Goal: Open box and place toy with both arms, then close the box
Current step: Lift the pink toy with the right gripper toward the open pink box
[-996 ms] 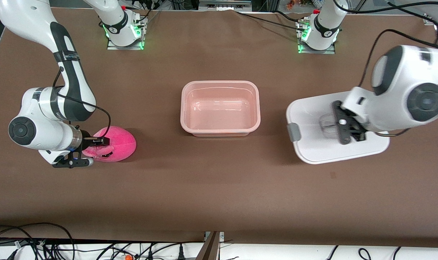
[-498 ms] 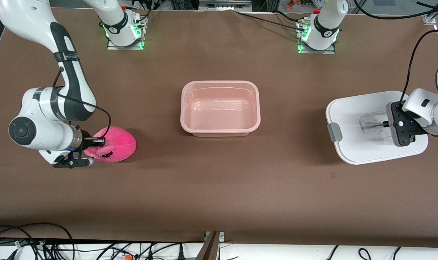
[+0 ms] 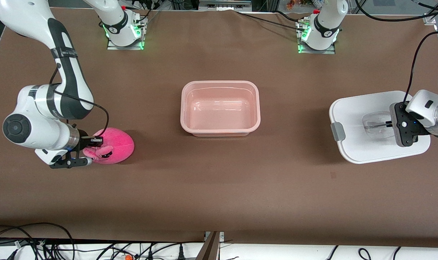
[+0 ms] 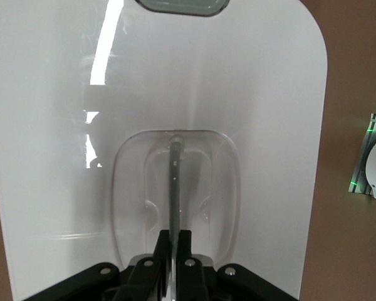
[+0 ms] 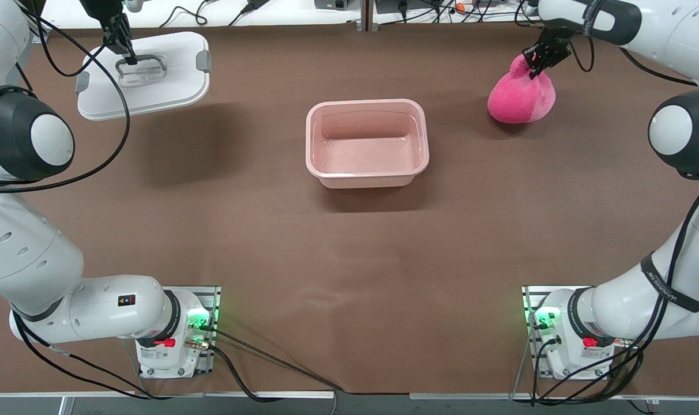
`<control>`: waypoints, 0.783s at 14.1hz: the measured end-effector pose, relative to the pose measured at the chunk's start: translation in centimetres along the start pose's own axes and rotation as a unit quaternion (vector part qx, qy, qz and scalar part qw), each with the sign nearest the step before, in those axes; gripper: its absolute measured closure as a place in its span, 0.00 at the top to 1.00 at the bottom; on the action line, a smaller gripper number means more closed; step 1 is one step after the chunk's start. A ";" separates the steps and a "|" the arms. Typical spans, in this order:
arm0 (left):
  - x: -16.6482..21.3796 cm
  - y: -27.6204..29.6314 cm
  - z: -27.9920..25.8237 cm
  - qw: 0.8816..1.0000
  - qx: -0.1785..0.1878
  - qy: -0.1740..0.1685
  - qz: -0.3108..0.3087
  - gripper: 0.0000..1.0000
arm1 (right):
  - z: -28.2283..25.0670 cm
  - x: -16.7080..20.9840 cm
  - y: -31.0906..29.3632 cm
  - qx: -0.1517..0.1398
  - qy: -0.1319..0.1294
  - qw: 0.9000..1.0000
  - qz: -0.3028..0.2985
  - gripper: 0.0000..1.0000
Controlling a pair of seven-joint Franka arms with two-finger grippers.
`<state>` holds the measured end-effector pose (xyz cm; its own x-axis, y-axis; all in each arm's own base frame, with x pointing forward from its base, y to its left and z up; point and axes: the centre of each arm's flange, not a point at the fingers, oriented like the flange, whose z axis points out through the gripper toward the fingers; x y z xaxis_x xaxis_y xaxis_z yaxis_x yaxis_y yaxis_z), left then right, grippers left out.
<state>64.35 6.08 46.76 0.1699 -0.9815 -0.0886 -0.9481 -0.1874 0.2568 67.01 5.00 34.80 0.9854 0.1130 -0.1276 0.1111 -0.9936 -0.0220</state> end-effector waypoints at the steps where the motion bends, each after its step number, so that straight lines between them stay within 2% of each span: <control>1: 0.0 0.0 0.0 1.000 0.000 0.000 0.001 0.07 | -1.3 -0.4 -0.2 0.001 -0.002 1.000 -0.004 0.04; 6: 0.1 0.0 0.0 1.000 0.000 0.000 0.002 0.07 | -9.5 -2.2 -4.4 0.010 -0.013 0.998 -0.055 0.04; 11: 0.2 0.0 0.0 1.000 0.000 0.000 0.003 0.07 | -14.8 -4.5 -15.6 0.008 -0.025 0.989 -0.146 0.04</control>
<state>64.36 5.93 46.75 0.1652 -0.9824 -0.0870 -0.9490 -0.1824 0.2573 62.79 19.88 50.36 0.9039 0.3954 -0.1632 0.3870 -0.9185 -0.0814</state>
